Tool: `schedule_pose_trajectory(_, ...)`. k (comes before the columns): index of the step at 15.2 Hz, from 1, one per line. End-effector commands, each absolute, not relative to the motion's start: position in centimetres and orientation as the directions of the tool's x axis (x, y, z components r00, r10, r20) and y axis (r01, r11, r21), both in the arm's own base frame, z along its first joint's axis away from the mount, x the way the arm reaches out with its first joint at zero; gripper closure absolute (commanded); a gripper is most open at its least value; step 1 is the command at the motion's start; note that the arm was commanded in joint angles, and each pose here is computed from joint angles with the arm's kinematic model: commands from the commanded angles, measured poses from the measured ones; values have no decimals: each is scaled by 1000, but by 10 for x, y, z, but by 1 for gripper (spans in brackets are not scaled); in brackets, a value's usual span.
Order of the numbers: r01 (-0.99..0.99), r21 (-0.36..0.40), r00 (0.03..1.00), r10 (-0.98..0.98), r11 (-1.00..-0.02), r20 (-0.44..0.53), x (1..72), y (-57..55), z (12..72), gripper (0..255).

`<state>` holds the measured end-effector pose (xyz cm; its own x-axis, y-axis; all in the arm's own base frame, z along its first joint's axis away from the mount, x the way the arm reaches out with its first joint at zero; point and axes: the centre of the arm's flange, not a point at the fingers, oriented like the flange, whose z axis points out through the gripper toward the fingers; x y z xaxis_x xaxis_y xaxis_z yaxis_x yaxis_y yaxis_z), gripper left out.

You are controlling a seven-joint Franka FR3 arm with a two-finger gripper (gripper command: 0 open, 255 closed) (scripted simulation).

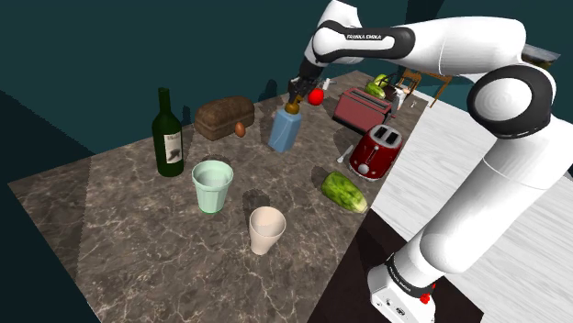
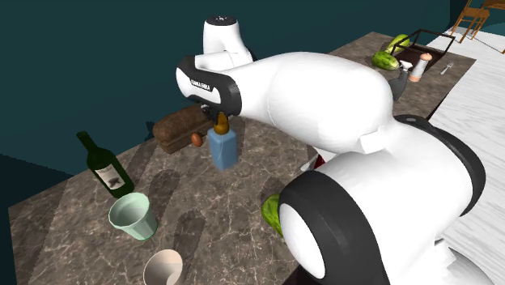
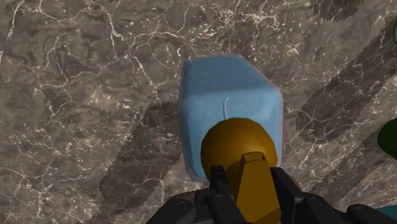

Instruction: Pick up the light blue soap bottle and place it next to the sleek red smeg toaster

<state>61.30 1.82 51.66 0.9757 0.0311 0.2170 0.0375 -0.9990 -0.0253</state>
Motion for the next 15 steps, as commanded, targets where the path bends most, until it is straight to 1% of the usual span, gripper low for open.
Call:
schedule_pose_trajectory(1, 37, -25, 976, 31, -999, 217, 614, 19, 527, 255)
schedule_pose_trajectory(15, 37, -25, 976, 31, -999, 217, 614, 19, 601, 255)
